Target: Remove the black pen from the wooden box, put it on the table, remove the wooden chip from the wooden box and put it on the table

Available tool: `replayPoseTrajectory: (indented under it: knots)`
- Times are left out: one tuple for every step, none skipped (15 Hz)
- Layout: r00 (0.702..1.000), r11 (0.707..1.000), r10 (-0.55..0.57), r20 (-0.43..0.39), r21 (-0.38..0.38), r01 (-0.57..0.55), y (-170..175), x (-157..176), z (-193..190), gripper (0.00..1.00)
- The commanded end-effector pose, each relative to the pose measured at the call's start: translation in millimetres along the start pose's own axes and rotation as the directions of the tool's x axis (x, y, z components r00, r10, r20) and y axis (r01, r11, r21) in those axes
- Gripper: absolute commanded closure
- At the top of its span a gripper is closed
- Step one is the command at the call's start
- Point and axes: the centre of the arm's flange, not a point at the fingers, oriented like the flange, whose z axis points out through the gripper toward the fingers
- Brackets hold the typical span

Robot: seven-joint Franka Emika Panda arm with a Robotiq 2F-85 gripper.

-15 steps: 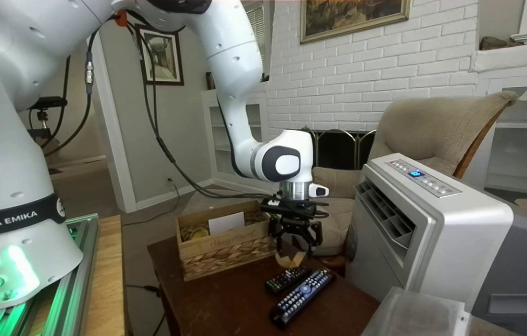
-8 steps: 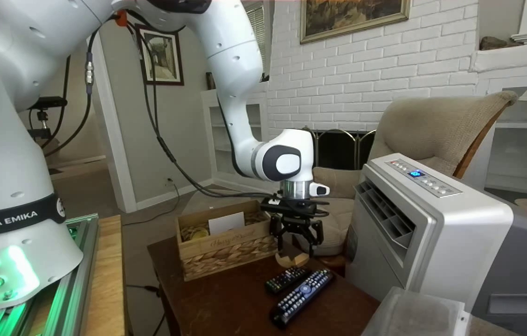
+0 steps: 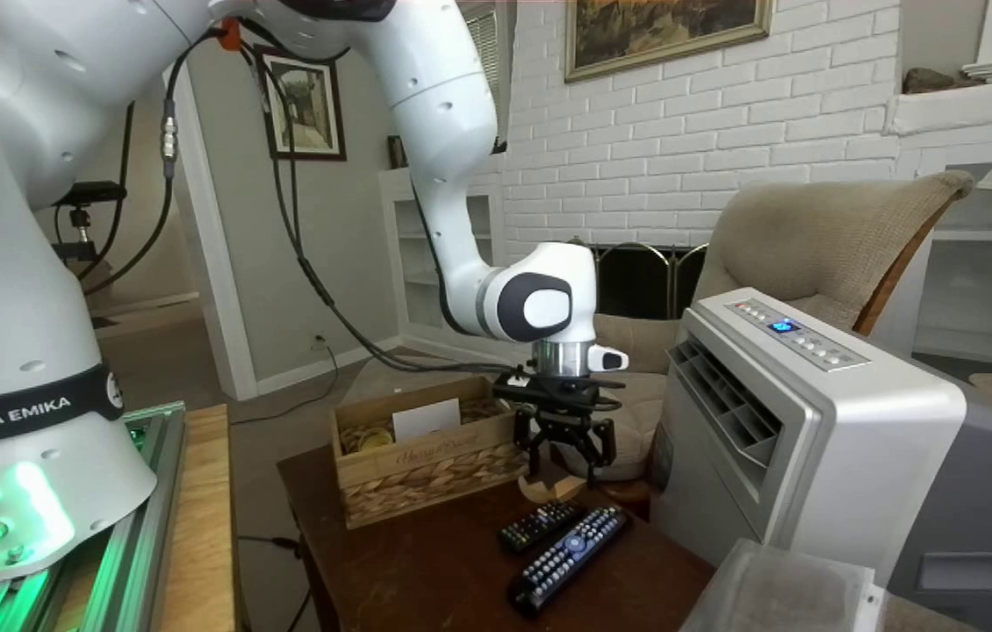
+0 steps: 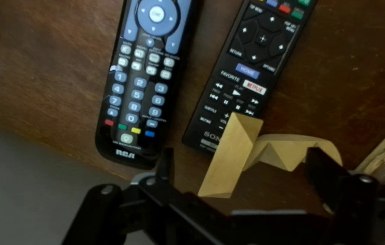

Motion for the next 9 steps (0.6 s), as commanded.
replayPoseTrajectory:
  knots:
    - [0.999, 0.999, 0.054, 0.002, -0.003, -0.054, -2.9, 2.6, 1.7, 0.34]
    - [0.998, 0.998, 0.059, 0.002, -0.002, -0.059, -5.3, 2.9, 2.0, 0.41]
    - [0.998, 0.998, 0.065, 0.003, -0.003, -0.065, -6.0, 3.2, 2.5, 0.5]
    - [0.998, 0.998, 0.067, 0.003, -0.003, -0.067, -5.0, 3.1, 2.2, 0.56]
    - [0.998, 0.998, 0.07, 0.002, -0.004, -0.07, -4.9, 3.1, 2.1, 0.62]
    - [0.997, 0.997, 0.072, 0.002, -0.004, -0.072, -3.7, 3.1, 1.6, 0.7]
    - [0.997, 0.997, 0.073, 0.002, -0.005, -0.073, -2.0, 2.8, 1.5, 0.77]
    - [0.997, 0.997, 0.073, 0.002, -0.003, -0.073, -1.0, 1.9, 1.0, 0.84]
    - [0.998, 0.998, 0.07, 0.001, 0.002, -0.07, -0.6, 0.6, -0.2, 0.91]
